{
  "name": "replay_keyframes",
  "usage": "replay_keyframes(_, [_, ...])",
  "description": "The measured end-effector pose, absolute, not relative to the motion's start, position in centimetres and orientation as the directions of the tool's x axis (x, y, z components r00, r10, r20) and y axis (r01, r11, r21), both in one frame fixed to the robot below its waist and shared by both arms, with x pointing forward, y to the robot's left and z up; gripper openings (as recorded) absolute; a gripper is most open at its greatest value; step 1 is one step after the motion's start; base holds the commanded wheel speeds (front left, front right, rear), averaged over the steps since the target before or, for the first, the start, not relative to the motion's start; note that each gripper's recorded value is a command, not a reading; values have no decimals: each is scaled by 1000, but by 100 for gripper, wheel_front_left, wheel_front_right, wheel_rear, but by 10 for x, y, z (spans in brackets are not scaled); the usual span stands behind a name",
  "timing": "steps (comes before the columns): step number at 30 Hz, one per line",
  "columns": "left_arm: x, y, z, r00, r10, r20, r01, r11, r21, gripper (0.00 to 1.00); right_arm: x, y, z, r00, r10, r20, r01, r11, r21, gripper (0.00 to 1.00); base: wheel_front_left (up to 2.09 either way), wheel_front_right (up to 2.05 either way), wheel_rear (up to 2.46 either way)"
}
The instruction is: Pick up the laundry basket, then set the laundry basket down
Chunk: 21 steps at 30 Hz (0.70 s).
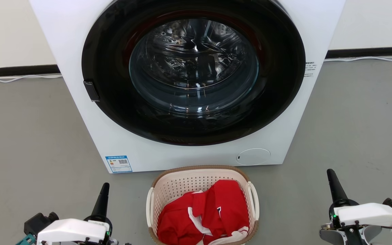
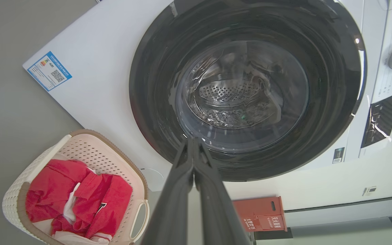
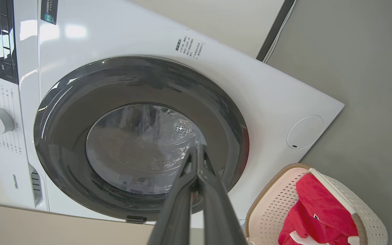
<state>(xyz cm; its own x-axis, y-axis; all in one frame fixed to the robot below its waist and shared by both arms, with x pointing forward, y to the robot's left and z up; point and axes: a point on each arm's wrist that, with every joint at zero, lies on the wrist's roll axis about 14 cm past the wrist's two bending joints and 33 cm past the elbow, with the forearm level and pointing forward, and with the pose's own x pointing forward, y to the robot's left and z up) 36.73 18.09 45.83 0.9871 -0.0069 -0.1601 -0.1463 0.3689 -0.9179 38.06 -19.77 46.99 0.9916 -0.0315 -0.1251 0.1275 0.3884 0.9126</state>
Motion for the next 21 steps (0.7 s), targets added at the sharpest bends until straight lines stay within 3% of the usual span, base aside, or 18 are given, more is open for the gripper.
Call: replay_keyframes(21, [371,185,466,990,-16,-137,-133,161,-978,0,381,-203,478,995,-29,-100,104,174,979,0,0,0,0])
